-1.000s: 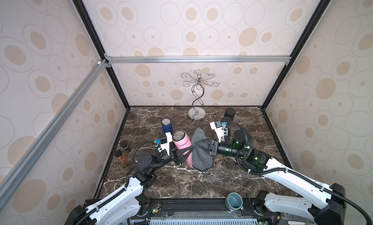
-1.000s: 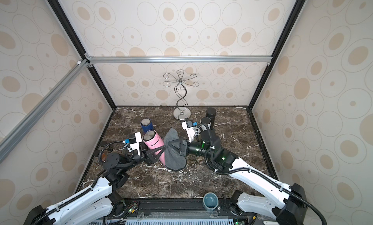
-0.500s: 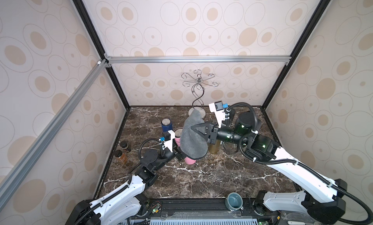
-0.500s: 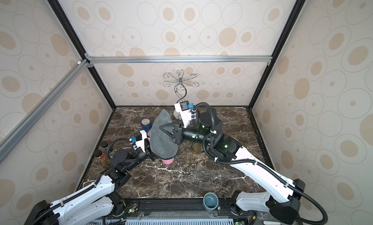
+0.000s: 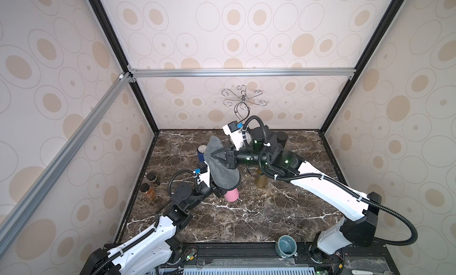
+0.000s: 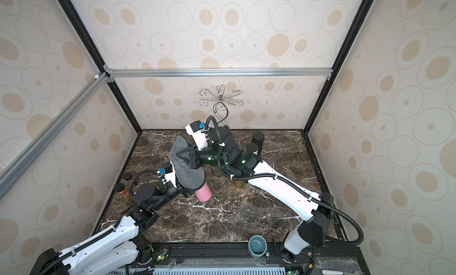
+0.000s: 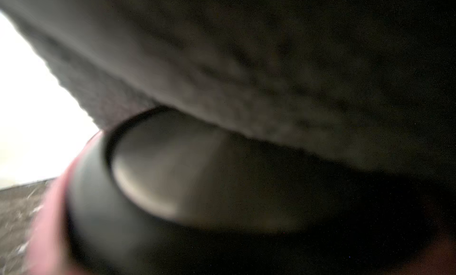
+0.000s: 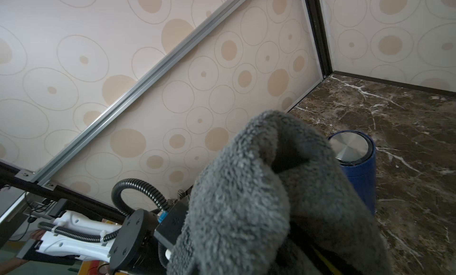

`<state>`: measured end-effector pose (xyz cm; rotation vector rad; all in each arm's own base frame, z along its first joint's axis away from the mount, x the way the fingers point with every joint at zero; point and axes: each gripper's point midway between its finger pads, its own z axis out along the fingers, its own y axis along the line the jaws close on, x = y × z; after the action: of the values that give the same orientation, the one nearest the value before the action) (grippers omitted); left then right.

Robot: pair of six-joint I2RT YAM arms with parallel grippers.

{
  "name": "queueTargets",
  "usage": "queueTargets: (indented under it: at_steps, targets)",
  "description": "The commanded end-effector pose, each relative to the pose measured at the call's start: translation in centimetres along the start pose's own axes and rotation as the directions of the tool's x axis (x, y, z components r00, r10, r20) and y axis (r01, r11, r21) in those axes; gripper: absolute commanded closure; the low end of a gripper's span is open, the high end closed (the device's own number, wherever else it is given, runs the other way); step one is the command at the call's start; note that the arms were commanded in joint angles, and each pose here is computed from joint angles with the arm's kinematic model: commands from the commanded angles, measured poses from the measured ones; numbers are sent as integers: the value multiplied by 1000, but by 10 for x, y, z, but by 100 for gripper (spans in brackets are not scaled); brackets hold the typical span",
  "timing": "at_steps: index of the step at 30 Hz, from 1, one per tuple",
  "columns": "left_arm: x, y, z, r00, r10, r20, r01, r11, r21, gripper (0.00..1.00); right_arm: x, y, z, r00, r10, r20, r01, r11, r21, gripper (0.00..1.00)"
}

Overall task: Wipe the surface of the thermos
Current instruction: Wipe the dirt from the surface of the thermos.

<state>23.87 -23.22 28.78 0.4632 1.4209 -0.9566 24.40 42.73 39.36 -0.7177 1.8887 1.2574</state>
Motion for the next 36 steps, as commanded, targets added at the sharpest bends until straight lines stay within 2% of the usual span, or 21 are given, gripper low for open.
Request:
queueTargets:
  at_steps: [1, 7, 13, 15, 19, 22, 25, 28, 30, 32, 36]
  targets:
    - [-55, -25, -6, 982, 74, 174, -89, 993, 78, 100, 28, -15, 14, 995, -42, -95, 53, 993, 109, 100]
    - [-55, -26, -7, 980, 76, 183, -92, 993, 78, 100, 36, -39, 18, 978, -127, -166, 173, 936, 307, 100]
    - [-54, -26, -9, 980, 79, 184, -95, 992, 79, 100, 10, -75, 0, 955, -230, -188, 296, 791, 535, 100]
    - [-54, -25, -10, 979, 80, 187, -95, 993, 74, 100, 1, -79, -2, 945, -260, -198, 327, 759, 563, 100]
    - [-57, -23, -13, 976, 90, 197, -102, 993, 55, 100, -9, -76, -4, 942, -283, -183, 336, 754, 565, 100]
    - [-61, -21, -16, 973, 88, 212, -98, 995, 36, 100, -16, -78, -20, 945, -284, -161, 322, 732, 600, 100]
    - [-67, -12, -19, 969, 85, 230, -81, 996, -29, 100, -26, -67, -50, 951, -298, -79, 283, 739, 611, 100]
    - [-75, 0, -22, 965, 69, 253, -46, 994, -98, 100, -23, -50, -79, 957, -288, 20, 227, 795, 562, 100]
    - [-85, 8, -25, 956, 42, 290, 0, 990, -144, 100, -14, -29, -91, 960, -265, 89, 199, 871, 449, 100]
    - [-99, 12, -30, 939, 15, 344, 48, 984, -172, 100, 0, -15, -97, 962, -232, 145, 171, 924, 341, 100]
    - [-130, 27, -38, 897, -41, 440, 164, 955, -245, 100, 35, 3, -94, 957, -230, 174, 197, 963, 186, 100]
